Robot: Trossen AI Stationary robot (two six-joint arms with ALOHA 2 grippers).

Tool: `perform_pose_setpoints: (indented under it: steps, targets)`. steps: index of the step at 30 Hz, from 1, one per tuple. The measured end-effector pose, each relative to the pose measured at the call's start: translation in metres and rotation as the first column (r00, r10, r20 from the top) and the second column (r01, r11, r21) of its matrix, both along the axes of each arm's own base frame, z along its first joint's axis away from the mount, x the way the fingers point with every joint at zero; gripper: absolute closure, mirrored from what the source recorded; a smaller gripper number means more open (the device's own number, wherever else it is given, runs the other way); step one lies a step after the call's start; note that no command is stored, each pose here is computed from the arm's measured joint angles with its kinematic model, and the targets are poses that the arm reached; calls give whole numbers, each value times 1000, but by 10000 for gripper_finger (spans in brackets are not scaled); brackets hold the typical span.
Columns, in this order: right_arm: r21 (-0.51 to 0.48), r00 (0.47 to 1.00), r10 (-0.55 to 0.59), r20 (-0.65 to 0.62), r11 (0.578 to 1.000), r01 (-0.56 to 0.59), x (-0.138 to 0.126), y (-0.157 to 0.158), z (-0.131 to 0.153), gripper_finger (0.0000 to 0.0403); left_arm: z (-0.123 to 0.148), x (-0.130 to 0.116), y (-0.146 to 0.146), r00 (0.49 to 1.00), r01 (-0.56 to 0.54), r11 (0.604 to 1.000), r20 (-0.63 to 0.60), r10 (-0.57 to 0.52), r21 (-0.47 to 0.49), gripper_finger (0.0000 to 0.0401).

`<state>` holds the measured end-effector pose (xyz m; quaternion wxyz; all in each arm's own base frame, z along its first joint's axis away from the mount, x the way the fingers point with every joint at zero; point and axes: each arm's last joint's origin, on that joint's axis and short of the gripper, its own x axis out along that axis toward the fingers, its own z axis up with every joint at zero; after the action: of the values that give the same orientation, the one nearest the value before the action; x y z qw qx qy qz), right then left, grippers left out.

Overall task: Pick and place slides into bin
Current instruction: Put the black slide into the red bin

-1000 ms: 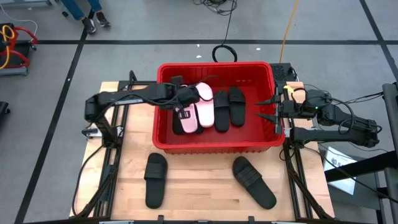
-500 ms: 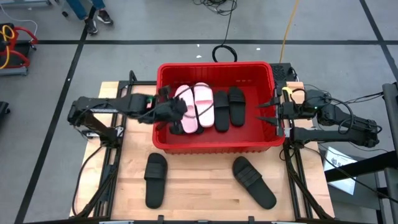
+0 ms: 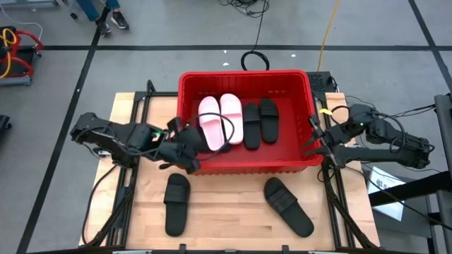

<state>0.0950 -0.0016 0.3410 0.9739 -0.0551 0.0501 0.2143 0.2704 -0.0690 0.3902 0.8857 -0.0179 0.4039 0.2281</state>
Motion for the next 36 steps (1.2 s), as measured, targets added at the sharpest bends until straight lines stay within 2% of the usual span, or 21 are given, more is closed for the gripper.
perform_pose_setpoints:
  steps: [5, 8, 12, 15, 22, 33, 36]
  targets:
    - [-10, 1000, 17, 20, 1000, -17, -14, 3, 0, 395, -4, -16, -21, 995, -96, 985, -10, 96, -141, 283]
    - [-58, 998, 23, 52, 998, -20, -23, 5, 0, 396, -6, -26, -36, 987, -157, 963, -21, 157, -221, 283]
    - [-87, 997, 27, 69, 996, -21, -30, 6, -1, 400, -7, -36, -55, 962, -255, 894, -3, 273, -367, 283]
    - [-95, 997, 28, 72, 995, -22, -33, 7, -2, 401, -7, -46, -72, 949, -282, 855, 4, 314, -435, 283]
    - [-90, 999, 28, 44, 996, -24, -35, 7, -5, 402, -13, -63, -102, 925, -310, 817, 43, 377, -487, 283]
    - [-118, 997, 23, 67, 993, -15, -35, 7, -3, 402, -39, -81, -157, 893, -373, 740, -1, 450, -560, 283]
    - [-125, 997, -25, 72, 992, 34, -34, 6, -3, 402, -48, -88, -173, 879, -390, 719, -1, 476, -575, 283]
